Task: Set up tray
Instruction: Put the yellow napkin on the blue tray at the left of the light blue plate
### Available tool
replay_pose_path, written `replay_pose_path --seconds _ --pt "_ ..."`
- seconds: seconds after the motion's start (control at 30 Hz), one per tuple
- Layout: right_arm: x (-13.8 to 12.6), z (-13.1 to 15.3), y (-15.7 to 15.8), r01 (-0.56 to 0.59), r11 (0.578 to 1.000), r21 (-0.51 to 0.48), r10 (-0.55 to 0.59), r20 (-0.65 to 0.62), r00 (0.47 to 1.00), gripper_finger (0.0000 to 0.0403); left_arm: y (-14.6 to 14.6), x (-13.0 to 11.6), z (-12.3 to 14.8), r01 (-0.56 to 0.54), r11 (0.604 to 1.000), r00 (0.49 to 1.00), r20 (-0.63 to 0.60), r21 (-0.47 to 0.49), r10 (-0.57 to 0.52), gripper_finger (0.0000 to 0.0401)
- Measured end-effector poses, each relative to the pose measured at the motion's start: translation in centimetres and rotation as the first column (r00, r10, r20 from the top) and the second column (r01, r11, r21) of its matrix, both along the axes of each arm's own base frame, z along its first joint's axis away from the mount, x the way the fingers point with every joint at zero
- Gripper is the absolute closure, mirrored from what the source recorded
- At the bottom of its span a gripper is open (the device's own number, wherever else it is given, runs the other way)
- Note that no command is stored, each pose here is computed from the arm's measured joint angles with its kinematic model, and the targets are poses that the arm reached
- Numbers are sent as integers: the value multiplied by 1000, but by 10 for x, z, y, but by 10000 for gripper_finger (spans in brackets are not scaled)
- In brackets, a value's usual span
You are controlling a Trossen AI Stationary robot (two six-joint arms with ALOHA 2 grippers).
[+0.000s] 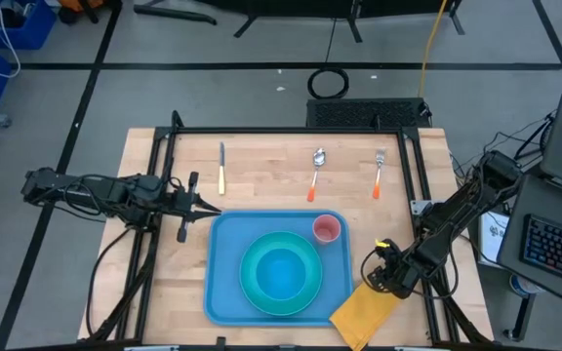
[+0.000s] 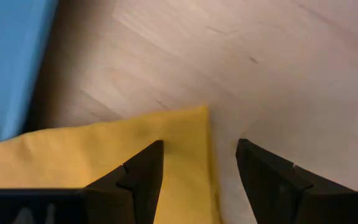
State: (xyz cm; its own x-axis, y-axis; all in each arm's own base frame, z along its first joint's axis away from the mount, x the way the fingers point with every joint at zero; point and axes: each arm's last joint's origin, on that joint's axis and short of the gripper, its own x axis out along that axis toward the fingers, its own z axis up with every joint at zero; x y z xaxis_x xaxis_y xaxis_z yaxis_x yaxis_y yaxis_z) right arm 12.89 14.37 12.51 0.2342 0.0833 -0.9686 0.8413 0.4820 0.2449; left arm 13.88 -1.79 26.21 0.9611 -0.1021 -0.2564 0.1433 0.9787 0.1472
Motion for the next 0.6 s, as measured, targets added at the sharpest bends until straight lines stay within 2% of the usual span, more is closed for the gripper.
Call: replay_pose_path --seconds 0.23,0.6 --pt "4 0 1 -25 1000 14 25 34 999 238 0 0 0 0 1000 1000 0 2 0 370" --pt "10 -1 0 -71 997 8 70 56 996 325 0 0 0 0 1000 1000 0 1 0 370"
